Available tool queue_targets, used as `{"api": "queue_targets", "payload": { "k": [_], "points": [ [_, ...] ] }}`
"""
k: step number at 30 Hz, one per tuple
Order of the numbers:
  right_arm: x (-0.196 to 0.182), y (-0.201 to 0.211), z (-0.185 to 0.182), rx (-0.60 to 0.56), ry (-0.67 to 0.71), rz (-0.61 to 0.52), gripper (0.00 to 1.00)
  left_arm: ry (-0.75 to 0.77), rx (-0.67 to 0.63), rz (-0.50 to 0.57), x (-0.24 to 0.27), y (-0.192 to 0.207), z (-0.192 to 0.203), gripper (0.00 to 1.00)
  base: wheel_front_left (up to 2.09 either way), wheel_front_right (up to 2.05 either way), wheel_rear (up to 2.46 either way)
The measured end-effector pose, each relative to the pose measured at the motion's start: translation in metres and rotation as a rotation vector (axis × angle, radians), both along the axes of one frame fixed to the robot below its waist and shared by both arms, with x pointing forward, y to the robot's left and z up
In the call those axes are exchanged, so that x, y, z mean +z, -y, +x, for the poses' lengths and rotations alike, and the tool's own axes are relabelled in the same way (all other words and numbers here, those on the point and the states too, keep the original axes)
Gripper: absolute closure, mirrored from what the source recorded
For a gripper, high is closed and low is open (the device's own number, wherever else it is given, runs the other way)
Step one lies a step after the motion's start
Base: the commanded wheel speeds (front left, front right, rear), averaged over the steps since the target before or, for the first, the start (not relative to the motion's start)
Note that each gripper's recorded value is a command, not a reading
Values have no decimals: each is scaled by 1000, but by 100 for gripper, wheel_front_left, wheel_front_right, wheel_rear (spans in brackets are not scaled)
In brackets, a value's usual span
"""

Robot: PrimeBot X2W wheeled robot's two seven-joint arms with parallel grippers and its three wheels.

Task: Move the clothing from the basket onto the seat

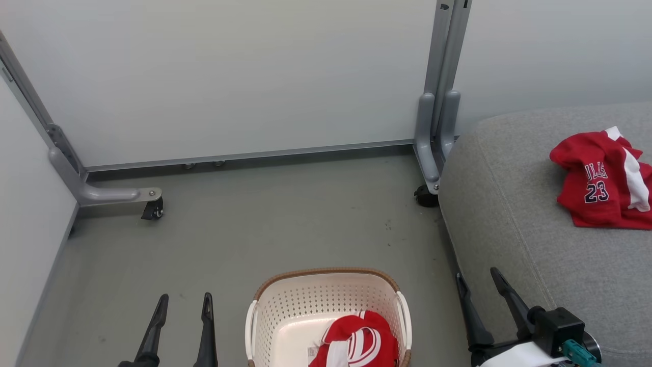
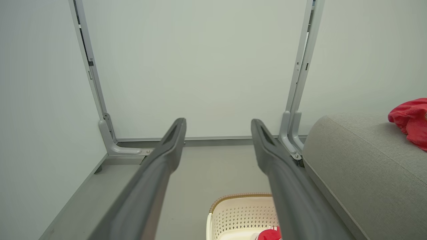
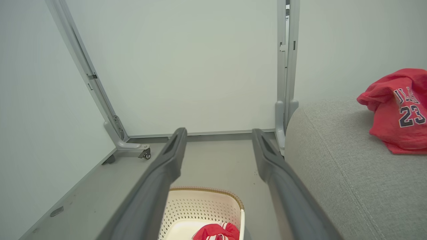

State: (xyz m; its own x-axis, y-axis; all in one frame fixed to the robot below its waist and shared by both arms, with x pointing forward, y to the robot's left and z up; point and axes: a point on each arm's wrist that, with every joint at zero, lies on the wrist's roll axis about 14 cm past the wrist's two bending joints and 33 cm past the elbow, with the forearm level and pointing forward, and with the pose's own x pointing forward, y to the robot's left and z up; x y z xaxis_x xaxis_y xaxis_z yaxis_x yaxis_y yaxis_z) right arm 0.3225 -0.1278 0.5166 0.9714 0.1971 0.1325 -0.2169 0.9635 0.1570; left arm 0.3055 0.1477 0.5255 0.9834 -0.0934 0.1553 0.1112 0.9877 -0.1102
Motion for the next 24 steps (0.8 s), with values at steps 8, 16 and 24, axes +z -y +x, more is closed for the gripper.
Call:
{"api": "queue_targets", "payload": {
  "k": [8, 16, 24],
  "points": [
    [0, 3, -1, -10, -2, 8, 0, -8, -12, 2, -2, 3, 2, 0, 0, 0, 0],
    [-10, 16, 3, -50, -37, 13, 0, -54, -34, 1, -15, 8, 10, 0, 0, 0, 0],
    [-22, 40, 16, -123, -74, -28, 0, -103, -96, -1, -30, 24, 33, 0, 0, 0, 0]
  ]
}}
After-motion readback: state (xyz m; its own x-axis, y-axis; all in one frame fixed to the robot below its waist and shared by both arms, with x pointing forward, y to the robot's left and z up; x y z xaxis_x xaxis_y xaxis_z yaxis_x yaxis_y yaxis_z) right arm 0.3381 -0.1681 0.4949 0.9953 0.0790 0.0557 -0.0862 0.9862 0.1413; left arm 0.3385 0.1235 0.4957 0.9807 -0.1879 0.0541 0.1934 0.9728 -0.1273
